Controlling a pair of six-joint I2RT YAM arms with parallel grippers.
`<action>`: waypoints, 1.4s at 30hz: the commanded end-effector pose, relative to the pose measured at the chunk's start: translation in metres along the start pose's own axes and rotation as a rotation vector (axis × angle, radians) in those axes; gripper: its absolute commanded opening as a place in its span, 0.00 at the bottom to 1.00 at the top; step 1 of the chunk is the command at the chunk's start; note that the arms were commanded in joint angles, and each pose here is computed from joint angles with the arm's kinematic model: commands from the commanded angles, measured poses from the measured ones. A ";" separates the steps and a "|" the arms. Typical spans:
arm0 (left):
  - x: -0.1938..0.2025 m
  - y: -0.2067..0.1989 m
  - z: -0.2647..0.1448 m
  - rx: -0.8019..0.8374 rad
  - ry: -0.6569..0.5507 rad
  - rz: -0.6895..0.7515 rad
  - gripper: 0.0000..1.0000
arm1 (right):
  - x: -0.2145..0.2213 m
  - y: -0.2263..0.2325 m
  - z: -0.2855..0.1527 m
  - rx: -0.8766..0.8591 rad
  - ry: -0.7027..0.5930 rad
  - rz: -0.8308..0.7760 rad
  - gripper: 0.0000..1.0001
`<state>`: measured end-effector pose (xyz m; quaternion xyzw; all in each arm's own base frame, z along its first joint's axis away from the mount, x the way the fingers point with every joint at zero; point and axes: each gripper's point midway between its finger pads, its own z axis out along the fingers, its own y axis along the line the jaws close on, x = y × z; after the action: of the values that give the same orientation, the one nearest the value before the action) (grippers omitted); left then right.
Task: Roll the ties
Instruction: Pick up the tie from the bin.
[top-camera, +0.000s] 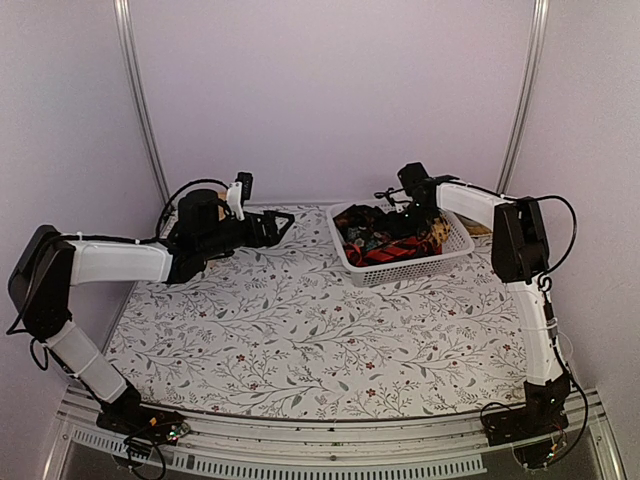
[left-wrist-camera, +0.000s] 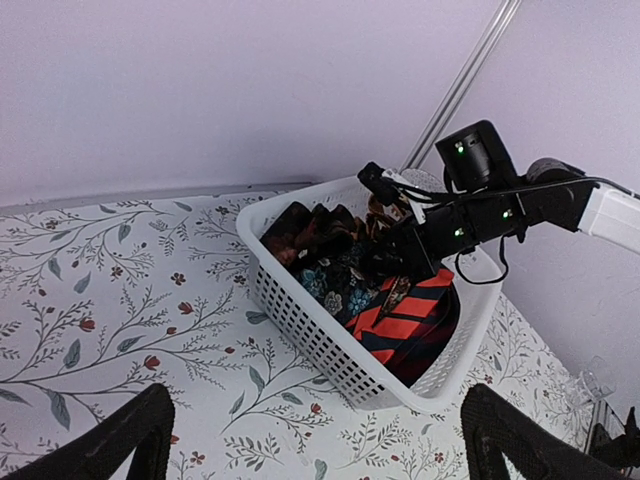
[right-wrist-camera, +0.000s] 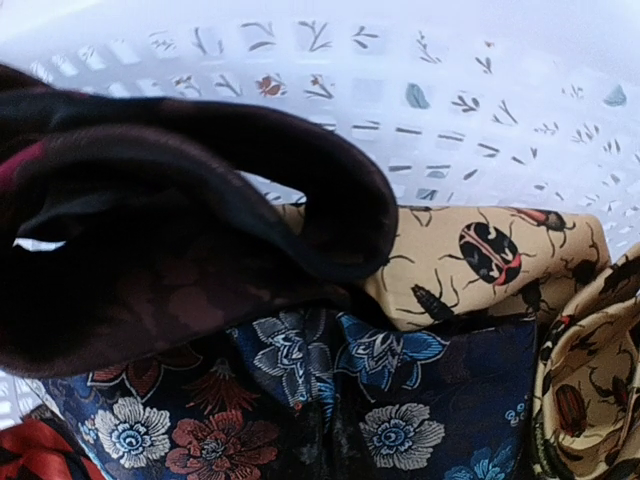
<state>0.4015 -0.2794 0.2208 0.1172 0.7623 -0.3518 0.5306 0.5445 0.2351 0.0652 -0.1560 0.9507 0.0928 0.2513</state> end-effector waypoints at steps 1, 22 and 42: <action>-0.006 0.003 -0.005 -0.011 -0.016 0.012 1.00 | 0.012 -0.007 0.011 -0.013 0.045 0.023 0.00; -0.018 -0.009 -0.020 0.018 -0.056 0.040 1.00 | -0.141 0.067 -0.317 -0.342 -0.761 -0.043 0.00; -0.027 -0.009 -0.047 -0.032 -0.078 0.072 1.00 | -0.134 0.071 -0.490 -0.324 -1.093 -0.093 0.00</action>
<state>0.3769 -0.2607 0.2560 0.1219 0.7382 -0.3479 0.5649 0.5775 0.2717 0.1321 -0.1301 0.8872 0.2390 0.3727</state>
